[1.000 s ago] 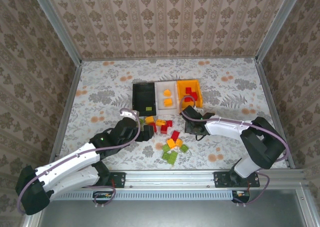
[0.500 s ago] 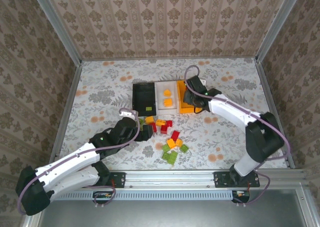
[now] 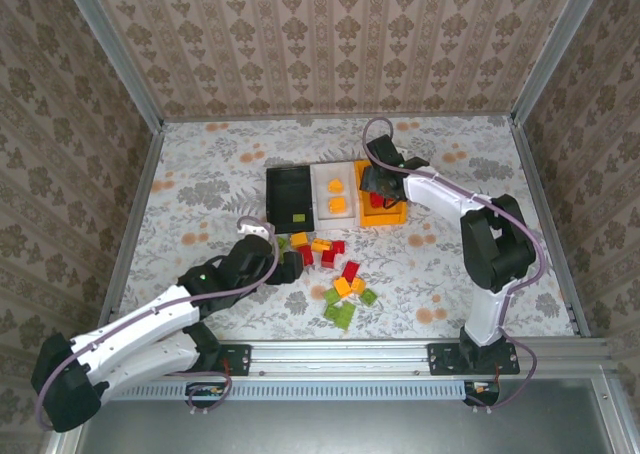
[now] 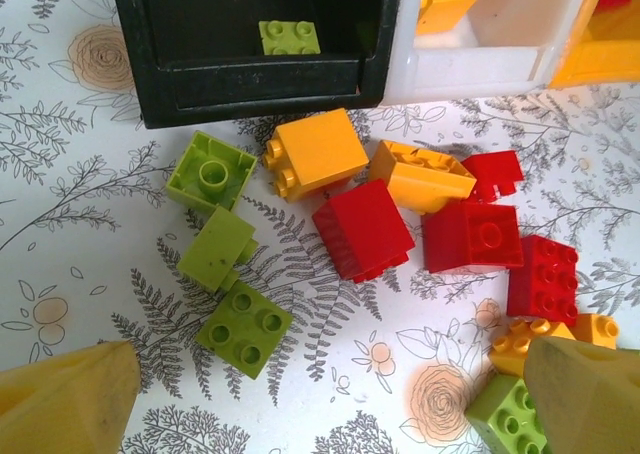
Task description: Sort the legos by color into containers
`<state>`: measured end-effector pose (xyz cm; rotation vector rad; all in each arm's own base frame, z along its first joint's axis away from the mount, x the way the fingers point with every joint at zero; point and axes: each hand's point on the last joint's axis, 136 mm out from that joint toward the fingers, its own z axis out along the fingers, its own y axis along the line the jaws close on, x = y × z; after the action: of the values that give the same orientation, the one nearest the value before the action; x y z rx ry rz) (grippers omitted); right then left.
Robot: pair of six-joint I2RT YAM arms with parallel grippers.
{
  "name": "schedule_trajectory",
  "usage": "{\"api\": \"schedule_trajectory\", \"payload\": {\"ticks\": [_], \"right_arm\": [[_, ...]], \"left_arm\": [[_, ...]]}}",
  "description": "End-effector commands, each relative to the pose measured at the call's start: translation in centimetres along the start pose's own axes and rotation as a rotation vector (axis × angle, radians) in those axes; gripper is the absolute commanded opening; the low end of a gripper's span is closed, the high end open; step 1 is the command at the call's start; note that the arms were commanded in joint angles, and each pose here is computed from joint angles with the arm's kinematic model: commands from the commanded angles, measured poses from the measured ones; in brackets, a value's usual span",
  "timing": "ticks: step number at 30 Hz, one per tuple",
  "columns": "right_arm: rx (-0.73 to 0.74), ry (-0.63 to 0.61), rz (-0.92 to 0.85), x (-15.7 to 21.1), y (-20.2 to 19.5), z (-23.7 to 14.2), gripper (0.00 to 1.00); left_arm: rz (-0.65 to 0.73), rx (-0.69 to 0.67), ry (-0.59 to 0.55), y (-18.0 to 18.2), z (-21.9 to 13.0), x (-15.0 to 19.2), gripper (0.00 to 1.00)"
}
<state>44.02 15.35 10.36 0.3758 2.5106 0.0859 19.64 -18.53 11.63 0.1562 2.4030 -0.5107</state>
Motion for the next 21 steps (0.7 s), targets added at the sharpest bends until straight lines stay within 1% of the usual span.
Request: {"api": "schedule_trajectory", "payload": {"ticks": [1,5,8,13,21], "right_arm": [[-0.063,-0.026,0.004,-0.4,0.7,-3.2,0.76],[-0.102,-0.047,0.004,1.0,0.6,-4.8,0.76],[-0.112,-0.047,0.004,1.8,0.2,-5.2,0.76],[-0.123,-0.061,0.006,2.2,-0.4,-6.0,0.76],[-0.144,-0.095,0.003,1.6,-0.6,-7.3,0.76]], "left_arm": [[0.03,-0.068,0.07,1.1,0.4,0.9,0.99],[0.072,-0.169,0.187,2.2,2.1,2.6,0.95],[0.073,-0.181,0.24,2.2,3.9,3.9,0.9],[0.065,-0.188,0.256,2.3,6.0,4.6,0.84],[0.041,-0.242,0.264,4.4,7.9,5.4,0.74]]}}
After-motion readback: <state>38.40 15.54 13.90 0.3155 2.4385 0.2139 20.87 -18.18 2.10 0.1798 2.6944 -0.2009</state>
